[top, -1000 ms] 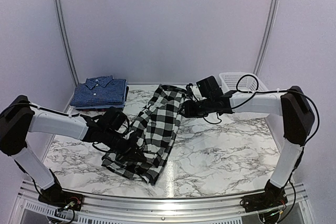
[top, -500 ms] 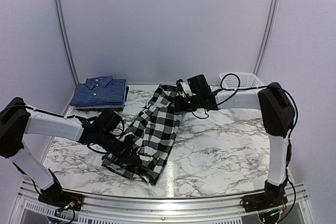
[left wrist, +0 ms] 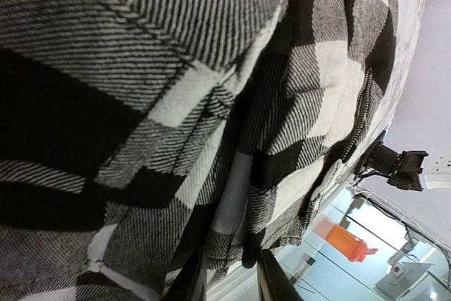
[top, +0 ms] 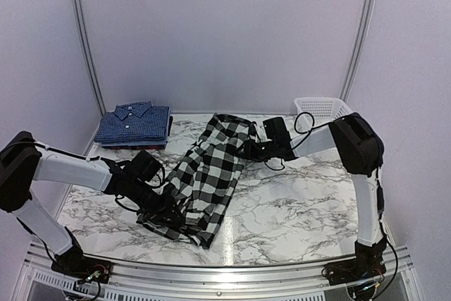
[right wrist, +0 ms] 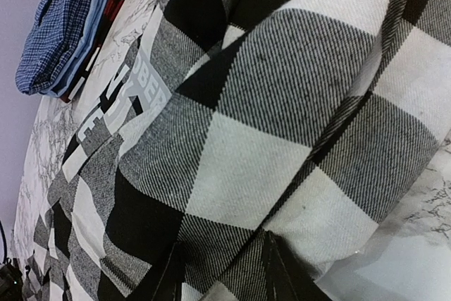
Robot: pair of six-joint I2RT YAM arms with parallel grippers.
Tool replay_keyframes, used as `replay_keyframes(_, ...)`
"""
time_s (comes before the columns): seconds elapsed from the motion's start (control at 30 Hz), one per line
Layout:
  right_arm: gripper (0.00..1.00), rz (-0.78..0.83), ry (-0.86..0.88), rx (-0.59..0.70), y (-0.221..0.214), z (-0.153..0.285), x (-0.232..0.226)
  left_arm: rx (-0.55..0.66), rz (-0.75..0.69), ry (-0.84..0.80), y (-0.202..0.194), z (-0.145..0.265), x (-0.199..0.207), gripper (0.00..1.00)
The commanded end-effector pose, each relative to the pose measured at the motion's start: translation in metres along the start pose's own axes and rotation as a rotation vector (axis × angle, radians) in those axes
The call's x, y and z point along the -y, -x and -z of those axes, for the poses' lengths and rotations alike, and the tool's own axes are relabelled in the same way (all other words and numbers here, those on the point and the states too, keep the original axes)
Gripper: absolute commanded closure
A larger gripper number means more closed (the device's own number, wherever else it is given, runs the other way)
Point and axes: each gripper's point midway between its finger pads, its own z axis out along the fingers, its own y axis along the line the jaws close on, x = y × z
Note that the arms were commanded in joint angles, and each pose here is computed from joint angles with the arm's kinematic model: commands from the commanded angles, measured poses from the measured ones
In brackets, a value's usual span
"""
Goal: Fold and stack the long sleeve shirts
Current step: Adjust the sleeve of the rectangle-folded shirt, then smooth out the rectangle-folded shirt at the center of the board.
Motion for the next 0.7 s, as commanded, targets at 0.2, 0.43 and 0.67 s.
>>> replay_keyframes(0.2,0.62,0.036,-0.039,0.050,0.041,0.032,-0.028,0.234,-0.372,0.067,0.021,0.061,0.057,0.80)
replay_keyframes(0.43,0.65,0.042,0.070,0.094,0.060,0.039,-0.057,0.230,-0.508,0.098,0.038,0.032,0.088,0.89)
replay_keyframes(0.67,0.73,0.011,0.219,0.072,0.063,0.006,-0.069,0.175,-0.559,0.084,0.050,-0.011,0.088,0.95)
